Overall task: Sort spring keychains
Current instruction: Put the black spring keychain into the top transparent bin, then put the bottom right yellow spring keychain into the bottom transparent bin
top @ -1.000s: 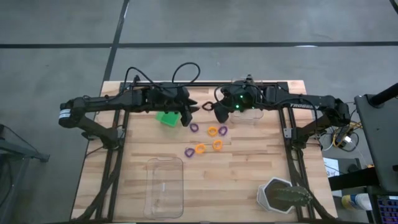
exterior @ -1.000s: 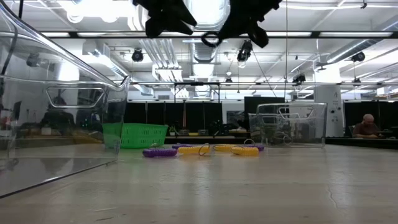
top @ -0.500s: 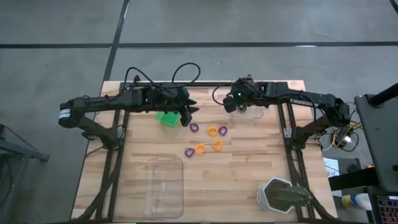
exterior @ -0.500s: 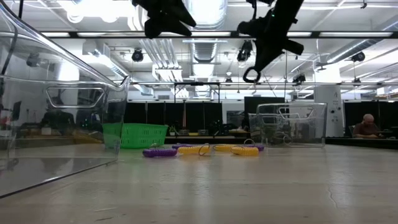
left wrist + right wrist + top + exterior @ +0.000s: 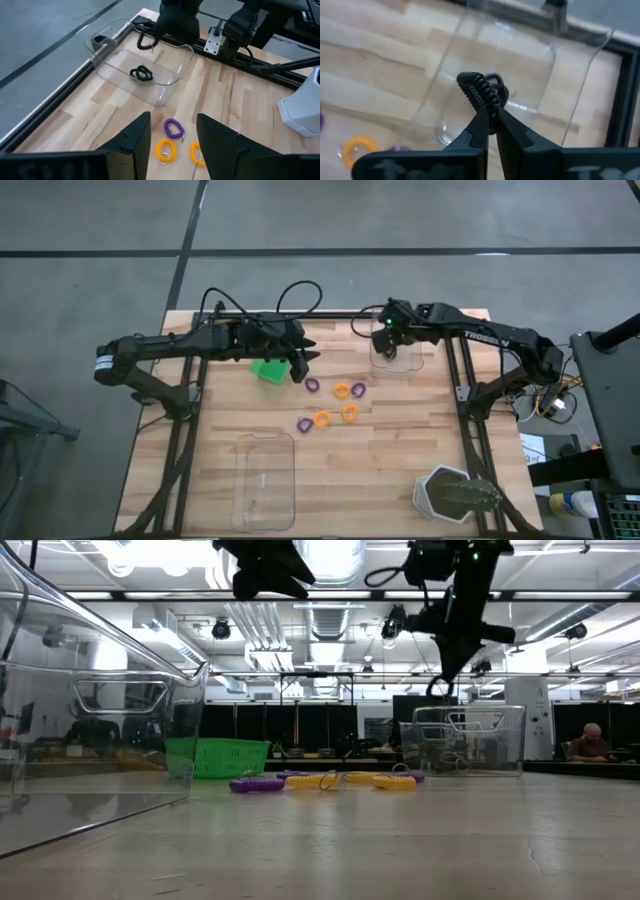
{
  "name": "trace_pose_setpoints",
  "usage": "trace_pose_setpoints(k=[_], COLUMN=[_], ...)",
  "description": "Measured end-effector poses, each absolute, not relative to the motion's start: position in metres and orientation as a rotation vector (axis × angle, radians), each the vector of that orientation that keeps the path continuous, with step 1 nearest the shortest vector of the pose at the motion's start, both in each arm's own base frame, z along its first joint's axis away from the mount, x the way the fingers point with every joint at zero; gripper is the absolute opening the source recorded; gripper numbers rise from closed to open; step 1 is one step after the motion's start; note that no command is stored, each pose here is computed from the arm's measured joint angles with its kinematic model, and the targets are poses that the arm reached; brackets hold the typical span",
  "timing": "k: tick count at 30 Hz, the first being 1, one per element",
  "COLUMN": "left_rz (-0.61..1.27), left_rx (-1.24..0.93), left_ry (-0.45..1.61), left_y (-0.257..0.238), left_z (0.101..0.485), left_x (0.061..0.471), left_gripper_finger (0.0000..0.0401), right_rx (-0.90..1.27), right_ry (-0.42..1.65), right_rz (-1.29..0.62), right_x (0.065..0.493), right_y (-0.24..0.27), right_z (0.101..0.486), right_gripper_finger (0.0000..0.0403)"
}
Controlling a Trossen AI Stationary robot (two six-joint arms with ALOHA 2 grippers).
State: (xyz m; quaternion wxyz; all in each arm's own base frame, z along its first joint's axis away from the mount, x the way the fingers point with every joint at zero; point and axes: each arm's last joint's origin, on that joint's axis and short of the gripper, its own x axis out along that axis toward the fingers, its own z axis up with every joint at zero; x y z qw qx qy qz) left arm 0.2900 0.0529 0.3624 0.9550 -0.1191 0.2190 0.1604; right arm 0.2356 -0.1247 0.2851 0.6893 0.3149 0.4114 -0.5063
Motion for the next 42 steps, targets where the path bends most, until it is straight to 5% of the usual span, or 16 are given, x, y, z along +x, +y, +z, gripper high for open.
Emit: trace_pose_setpoints(k=[21,33,42], left_rz=[0.325,0.328,0.328], left_rx=[-0.234,-0.246,-0.247], left_ry=[0.446,0.444,0.444], left_y=[0.053,0.053,0.053], left_z=[0.362,0.362,0.362], left_x=[0.29,0.29,0.29], left_gripper_finger=[0.0151,0.0151,0.0151], right_rx=[0.842,0.817,0.692], right_ry=[0.997,0.935,0.842], right_rz=[-1.151,-1.115,-0.951], right_x=[0.211,0.22,0.245], right_y=[-0.137,-0.142,-0.136], right_z=[0.208,0.226,0.258], right_gripper_finger=[0.0022,0.0144,0.0186])
